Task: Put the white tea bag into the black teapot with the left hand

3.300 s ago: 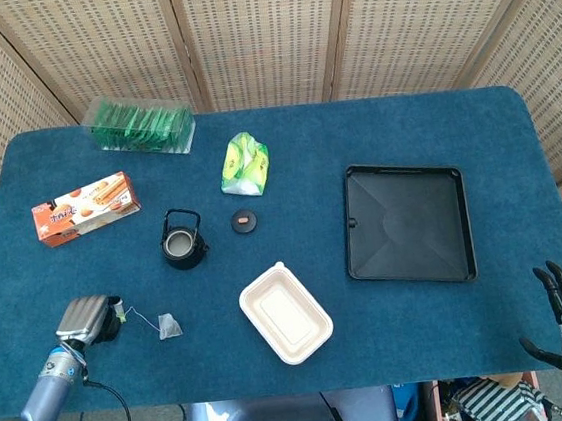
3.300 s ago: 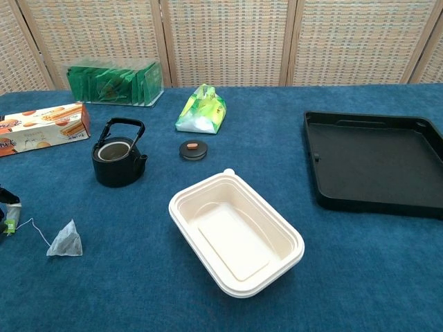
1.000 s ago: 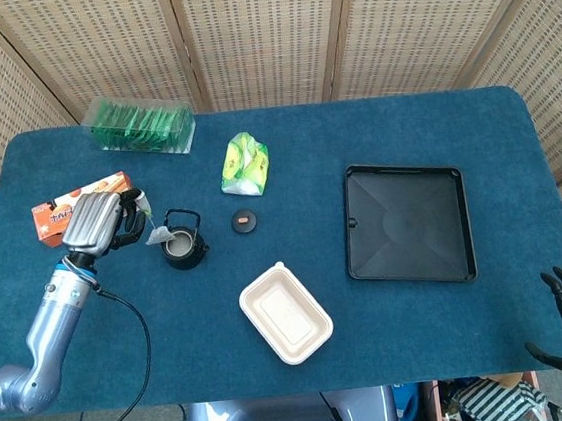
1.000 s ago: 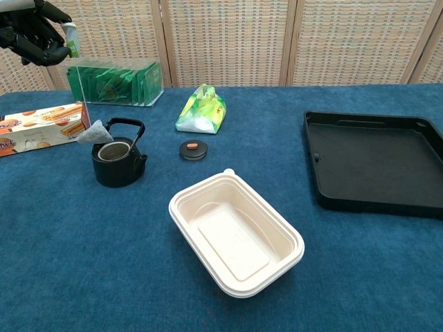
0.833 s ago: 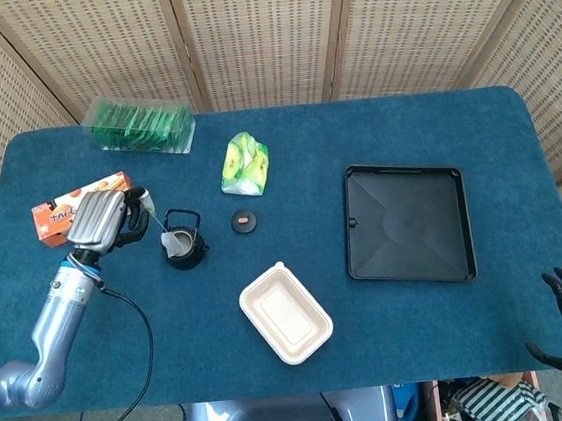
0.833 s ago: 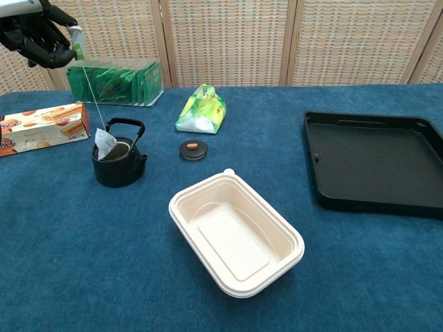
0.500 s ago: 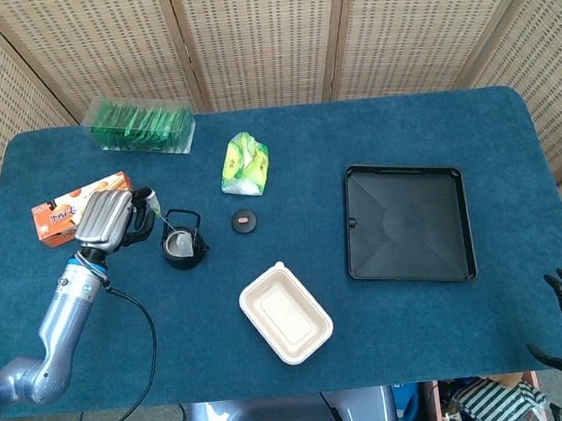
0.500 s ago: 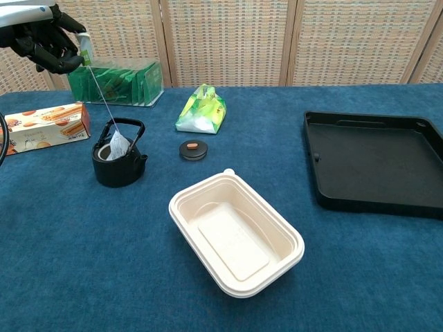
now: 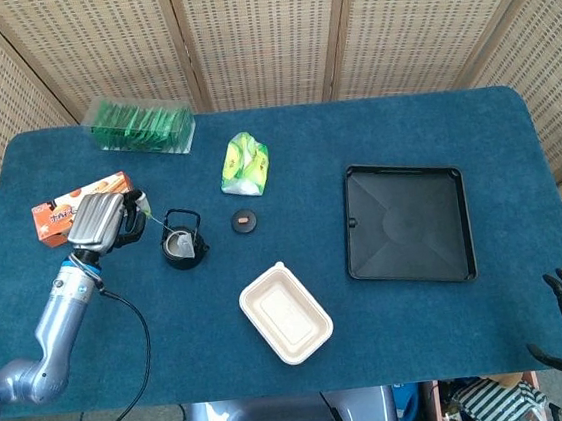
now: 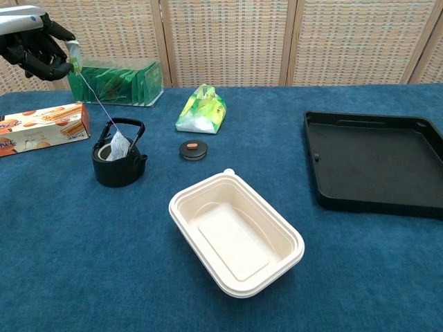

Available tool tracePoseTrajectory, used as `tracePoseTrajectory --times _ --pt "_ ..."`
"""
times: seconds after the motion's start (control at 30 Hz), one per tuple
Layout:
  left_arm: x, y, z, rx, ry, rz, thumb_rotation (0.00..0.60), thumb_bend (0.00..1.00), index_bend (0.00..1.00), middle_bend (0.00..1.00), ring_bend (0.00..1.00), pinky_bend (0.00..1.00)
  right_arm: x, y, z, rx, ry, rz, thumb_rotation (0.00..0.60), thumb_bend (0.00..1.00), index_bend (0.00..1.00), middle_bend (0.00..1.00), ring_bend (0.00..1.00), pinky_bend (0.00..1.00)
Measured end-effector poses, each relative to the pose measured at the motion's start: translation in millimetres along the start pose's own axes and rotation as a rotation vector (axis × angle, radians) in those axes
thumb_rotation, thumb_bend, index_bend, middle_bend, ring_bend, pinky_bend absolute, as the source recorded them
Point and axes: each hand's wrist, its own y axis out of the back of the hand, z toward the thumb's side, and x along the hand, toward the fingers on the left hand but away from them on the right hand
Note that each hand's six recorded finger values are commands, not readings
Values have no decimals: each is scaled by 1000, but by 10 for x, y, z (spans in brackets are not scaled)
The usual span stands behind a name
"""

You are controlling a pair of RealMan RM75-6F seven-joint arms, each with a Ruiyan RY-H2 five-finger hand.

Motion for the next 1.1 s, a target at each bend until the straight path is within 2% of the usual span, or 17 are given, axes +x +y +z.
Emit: tracePoseTrajectory --times 0.87,1.1 --pt "-66 100 -275 10 73 23 600 541 689 791 753 671 -9 7 19 0 0 0 600 16 137 125 0 45" --pt "-105 68 -329 18 87 4 600 540 689 791 753 671 -5 8 24 1 2 -1 600 16 137 125 0 45"
